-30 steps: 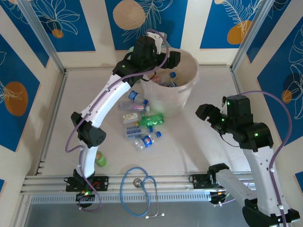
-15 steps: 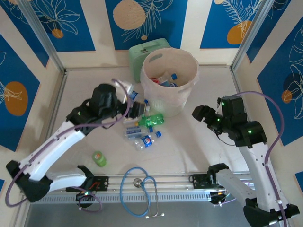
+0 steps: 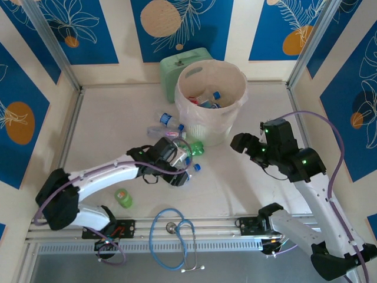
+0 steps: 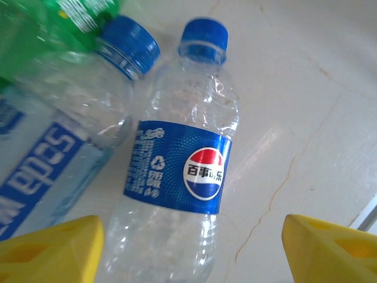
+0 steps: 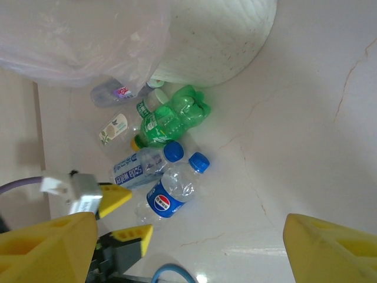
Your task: Put the plastic bottles in the bin
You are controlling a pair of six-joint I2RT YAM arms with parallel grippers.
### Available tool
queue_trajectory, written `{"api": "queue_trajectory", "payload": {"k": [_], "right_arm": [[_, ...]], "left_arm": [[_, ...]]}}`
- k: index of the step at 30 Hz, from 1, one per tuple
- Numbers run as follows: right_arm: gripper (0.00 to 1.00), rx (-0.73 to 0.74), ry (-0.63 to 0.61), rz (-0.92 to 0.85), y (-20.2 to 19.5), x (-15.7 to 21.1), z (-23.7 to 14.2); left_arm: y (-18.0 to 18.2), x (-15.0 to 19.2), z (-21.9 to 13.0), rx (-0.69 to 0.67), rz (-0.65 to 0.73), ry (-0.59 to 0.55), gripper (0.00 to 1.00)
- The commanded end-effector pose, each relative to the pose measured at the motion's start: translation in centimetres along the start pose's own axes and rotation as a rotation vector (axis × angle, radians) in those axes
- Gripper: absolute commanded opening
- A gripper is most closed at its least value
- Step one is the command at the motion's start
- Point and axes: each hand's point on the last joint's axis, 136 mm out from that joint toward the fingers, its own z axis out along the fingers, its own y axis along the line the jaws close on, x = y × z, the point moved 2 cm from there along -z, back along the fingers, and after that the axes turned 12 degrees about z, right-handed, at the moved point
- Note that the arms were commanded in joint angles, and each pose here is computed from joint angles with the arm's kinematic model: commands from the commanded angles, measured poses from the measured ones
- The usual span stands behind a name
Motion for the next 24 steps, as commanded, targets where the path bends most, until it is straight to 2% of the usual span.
{"api": "queue_trajectory", "payload": {"k": [1,11,19,24], "right_arm": [[0.83,0.014,-0.023,0.006,0.2,-0.2,-0.4],[0.83,0.018,-0.039,-0.010,0.5,-0.5,-0.9],[0.83,0.022,-0.053,-0.011,0.2,-0.6,-1.4],[0.84,0.034,-0.054,-0.007,-0.2,-0.6,-1.4]], "left_arm": [[-0.4,-1.1,0.6,-0.007,0.042,-0.001,0.80],[-1.2,-0.3,2.6,-0.023,0.077,0.082,0.77],[-1.3,0.0,4.0,-0.093,0.077,0.164,0.81],[-1.6,-0.1,4.7,-0.094,0.072,0.183,0.77]]}}
